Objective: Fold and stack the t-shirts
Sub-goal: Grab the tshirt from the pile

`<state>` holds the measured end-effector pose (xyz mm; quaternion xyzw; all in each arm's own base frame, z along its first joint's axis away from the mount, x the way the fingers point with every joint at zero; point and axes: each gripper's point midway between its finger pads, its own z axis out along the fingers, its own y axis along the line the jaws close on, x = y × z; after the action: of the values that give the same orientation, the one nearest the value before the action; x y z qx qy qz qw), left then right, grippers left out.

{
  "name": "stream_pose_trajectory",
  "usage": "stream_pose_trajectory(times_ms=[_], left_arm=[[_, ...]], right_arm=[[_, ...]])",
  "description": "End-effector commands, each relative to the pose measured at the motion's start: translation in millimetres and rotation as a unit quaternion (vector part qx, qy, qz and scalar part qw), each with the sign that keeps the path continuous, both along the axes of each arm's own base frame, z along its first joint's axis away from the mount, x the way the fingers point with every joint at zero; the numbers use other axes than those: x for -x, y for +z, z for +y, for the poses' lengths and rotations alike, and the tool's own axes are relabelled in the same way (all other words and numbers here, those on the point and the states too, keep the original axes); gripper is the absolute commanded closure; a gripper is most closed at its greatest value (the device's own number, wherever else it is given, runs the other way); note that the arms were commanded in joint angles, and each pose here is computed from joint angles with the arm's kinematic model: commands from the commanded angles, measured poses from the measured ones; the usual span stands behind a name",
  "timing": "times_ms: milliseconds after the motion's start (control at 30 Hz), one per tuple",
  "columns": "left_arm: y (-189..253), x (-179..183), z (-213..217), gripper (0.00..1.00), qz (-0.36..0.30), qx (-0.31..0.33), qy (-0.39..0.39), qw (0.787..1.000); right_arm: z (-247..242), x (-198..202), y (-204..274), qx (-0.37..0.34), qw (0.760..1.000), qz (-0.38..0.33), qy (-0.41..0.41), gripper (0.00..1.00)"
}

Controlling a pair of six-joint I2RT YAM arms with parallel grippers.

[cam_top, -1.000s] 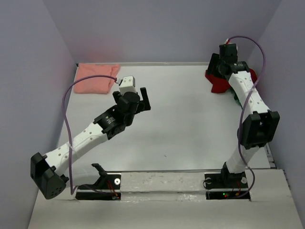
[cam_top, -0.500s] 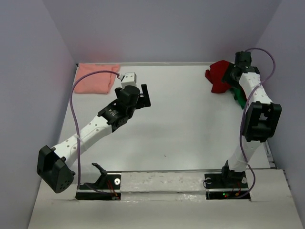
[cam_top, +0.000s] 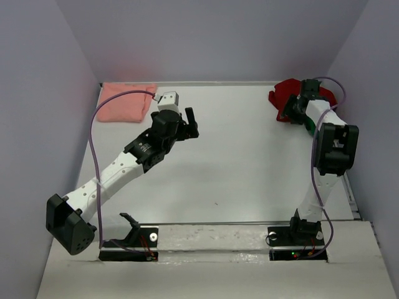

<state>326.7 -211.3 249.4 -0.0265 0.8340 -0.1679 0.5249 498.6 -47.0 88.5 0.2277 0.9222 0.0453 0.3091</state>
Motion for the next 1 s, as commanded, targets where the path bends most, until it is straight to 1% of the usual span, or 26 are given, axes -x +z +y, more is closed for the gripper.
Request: stream_pose_trajectory(times_ms=[0, 67, 200, 333, 500, 533, 667, 800, 900, 933, 967], left_arm=[[40, 0, 1, 0.01, -0.041, 0.02, -0.008, 0.999], [38, 0, 2, 0.01, -0.04, 0.015, -0.007, 0.999], [38, -2, -3, 0.01, -0.041, 0.017, -0.015, 0.999], [33, -4, -7, 0.01, -0.035, 0.014, -0.022, 0.999], [27, -6, -8, 0.01, -0.032, 0.009, -0.022, 0.999], [27, -6, -8, 0.01, -0.031, 0.008, -0.021, 0.999], [29, -7, -7, 0.01, -0.032, 0.004, -0.02, 0.999], [32, -7, -4, 0.01, -0.035, 0.001, -0.018, 0.999], [33, -7, -3, 0.01, -0.037, 0.002, -0.017, 0.999], [33, -7, -3, 0.01, -0.036, 0.003, -0.017, 0.999], [32, -7, -4, 0.01, -0.035, 0.004, -0.018, 0.999]], right_arm=[[-10, -25, 23, 0.002, 0.999, -0.048, -0.006, 0.4], [-15, -26, 23, 0.017, 0.999, -0.046, -0.007, 0.39], [-33, -27, 28, 0.017, 0.998, -0.052, -0.022, 0.39], [-33, -35, 33, 0.018, 0.998, -0.056, -0.014, 0.38], [-39, -46, 23, 0.013, 0.999, -0.048, -0.016, 0.38], [-39, -48, 16, 0.011, 0.999, -0.043, -0.015, 0.39], [-38, -60, 12, 0.003, 0.999, -0.045, -0.006, 0.41], [-37, -61, 9, -0.001, 0.999, -0.044, -0.006, 0.4], [-37, -65, 9, -0.001, 0.999, -0.047, -0.003, 0.41], [-36, -65, 10, -0.003, 0.999, -0.048, -0.001, 0.55], [-34, -65, 10, -0.007, 0.999, -0.048, 0.0, 0.67]])
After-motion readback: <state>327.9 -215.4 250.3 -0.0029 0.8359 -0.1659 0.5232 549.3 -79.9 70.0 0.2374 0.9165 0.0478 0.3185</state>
